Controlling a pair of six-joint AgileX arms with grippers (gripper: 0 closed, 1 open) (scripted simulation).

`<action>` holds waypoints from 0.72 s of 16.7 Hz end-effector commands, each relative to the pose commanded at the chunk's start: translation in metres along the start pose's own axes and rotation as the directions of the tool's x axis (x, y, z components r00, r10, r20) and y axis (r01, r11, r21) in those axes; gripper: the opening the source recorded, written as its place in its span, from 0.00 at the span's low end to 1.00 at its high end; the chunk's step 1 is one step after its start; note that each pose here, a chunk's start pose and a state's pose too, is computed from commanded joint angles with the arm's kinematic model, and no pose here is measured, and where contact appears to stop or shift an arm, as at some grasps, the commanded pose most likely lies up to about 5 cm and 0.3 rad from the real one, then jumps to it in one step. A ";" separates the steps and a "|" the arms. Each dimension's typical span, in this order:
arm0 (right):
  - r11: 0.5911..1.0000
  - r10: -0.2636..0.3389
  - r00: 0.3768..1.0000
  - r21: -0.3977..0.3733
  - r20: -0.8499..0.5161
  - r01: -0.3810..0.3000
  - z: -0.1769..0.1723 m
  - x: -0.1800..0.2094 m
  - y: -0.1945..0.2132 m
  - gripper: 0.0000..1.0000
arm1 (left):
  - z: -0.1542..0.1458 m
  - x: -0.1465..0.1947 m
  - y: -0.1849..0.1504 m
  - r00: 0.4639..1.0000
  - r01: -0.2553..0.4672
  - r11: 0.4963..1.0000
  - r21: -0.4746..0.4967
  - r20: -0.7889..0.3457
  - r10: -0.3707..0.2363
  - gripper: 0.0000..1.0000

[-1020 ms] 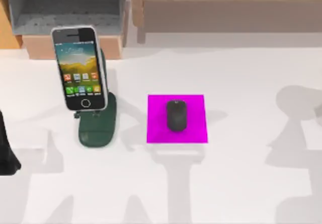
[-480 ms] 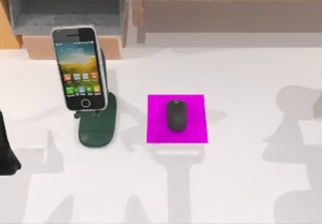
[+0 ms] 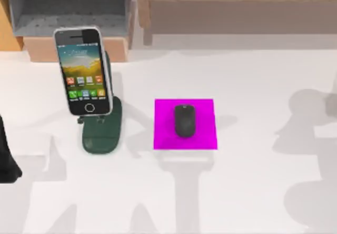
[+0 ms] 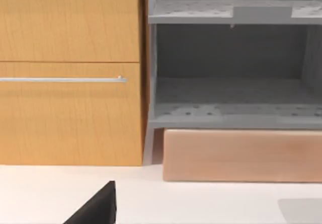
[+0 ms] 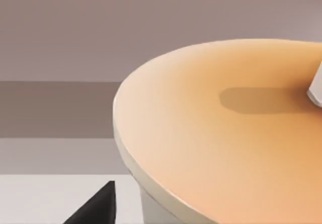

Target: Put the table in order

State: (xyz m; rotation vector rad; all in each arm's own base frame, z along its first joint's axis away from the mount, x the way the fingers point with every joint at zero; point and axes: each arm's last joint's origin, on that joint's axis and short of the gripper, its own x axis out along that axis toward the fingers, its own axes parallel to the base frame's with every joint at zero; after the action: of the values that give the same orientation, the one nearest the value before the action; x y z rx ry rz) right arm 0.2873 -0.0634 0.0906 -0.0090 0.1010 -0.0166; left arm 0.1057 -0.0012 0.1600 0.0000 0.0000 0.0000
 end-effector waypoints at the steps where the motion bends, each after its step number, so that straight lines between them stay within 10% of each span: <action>1: 1.000 0.000 1.000 0.000 0.000 0.000 0.000 0.000 0.000 1.00 | 0.000 0.000 0.000 1.000 0.000 1.000 0.000 0.000 0.000 1.00; 12: 1.000 0.000 1.000 0.000 0.000 0.000 0.000 0.000 0.000 0.17 | 0.000 0.000 0.000 1.000 0.000 1.000 0.000 0.000 0.000 1.00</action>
State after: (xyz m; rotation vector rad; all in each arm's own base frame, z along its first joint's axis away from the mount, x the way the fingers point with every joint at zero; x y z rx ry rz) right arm 0.2873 -0.0634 0.0906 -0.0090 0.1010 -0.0166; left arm 0.1057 -0.0012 0.1600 0.0000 0.0000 0.0000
